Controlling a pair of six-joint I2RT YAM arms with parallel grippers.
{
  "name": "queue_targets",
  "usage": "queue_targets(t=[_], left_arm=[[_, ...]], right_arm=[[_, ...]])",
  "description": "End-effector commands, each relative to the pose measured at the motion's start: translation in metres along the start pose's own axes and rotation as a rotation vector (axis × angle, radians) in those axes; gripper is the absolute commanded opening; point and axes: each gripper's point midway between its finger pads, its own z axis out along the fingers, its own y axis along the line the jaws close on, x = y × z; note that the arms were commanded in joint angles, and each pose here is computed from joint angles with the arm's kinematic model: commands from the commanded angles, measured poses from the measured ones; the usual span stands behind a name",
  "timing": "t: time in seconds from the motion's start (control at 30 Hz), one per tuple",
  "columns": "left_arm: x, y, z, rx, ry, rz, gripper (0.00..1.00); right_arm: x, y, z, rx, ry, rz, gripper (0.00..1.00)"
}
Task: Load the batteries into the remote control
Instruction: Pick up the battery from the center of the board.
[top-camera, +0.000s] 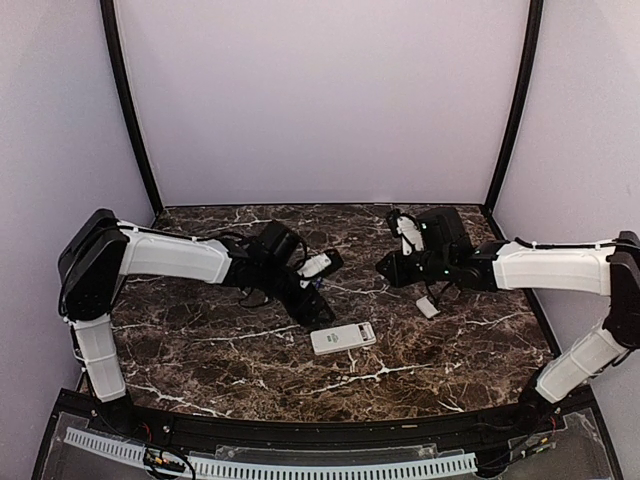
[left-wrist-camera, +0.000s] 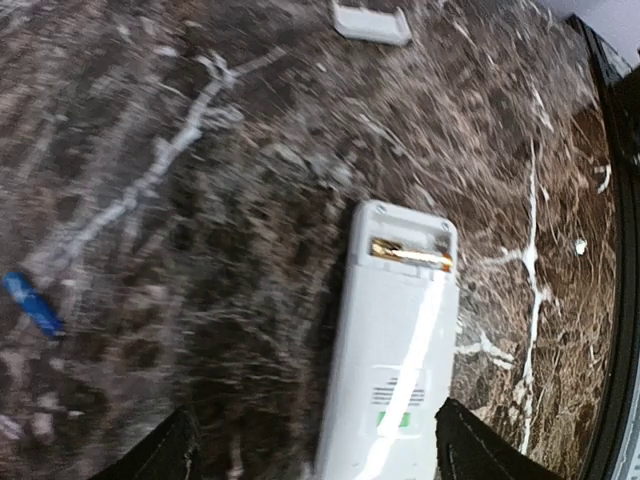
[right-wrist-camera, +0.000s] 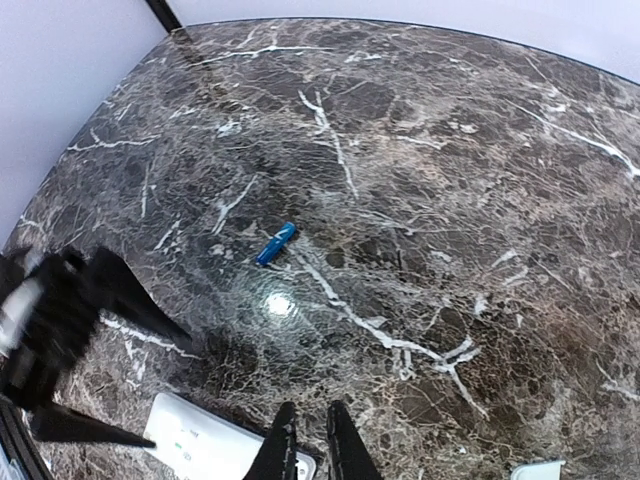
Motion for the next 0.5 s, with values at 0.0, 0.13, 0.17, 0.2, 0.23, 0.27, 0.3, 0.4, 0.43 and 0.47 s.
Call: queue_targets(t=[0.0, 0.13, 0.17, 0.2, 0.23, 0.27, 0.3, 0.4, 0.43, 0.47], left_arm=[[-0.071, 0.047, -0.065, -0.116, -0.210, -0.152, 0.83], [-0.070, 0.109, -0.063, -0.357, -0.132, -0.259, 0.85], [-0.067, 0.120, -0.054, -0.385, -0.076, -0.283, 0.86], [-0.064, 0.129, -0.052, -0.422, -0.048, -0.303, 0.86], [-0.060, 0.134, -0.042, -0.425, 0.002, -0.319, 0.87], [-0.058, 0.137, -0.038, -0.430, 0.022, -0.325, 0.88], [-0.054, 0.143, -0.032, -0.446, 0.051, -0.331, 0.89], [-0.040, 0.156, -0.023, -0.505, 0.106, -0.331, 0.91], [-0.032, 0.158, -0.018, -0.510, 0.133, -0.333, 0.90], [-0.028, 0.159, -0.015, -0.517, 0.149, -0.333, 0.90]], right_arm=[[0.003, -0.013, 0.004, 0.061, 0.044, 0.033, 0.14], [0.002, -0.019, -0.001, 0.098, 0.039, 0.057, 0.20], [0.002, -0.020, -0.004, 0.103, 0.036, 0.061, 0.22], [0.002, -0.020, -0.006, 0.105, 0.034, 0.064, 0.23], [0.003, -0.021, -0.008, 0.107, 0.031, 0.067, 0.23], [0.003, -0.021, -0.011, 0.108, 0.025, 0.071, 0.24], [0.005, -0.022, -0.013, 0.111, 0.026, 0.075, 0.24], [0.011, -0.024, -0.018, 0.113, 0.027, 0.085, 0.25], [0.014, -0.025, -0.018, 0.113, 0.033, 0.087, 0.25], [0.017, -0.025, -0.017, 0.113, 0.038, 0.092, 0.25]])
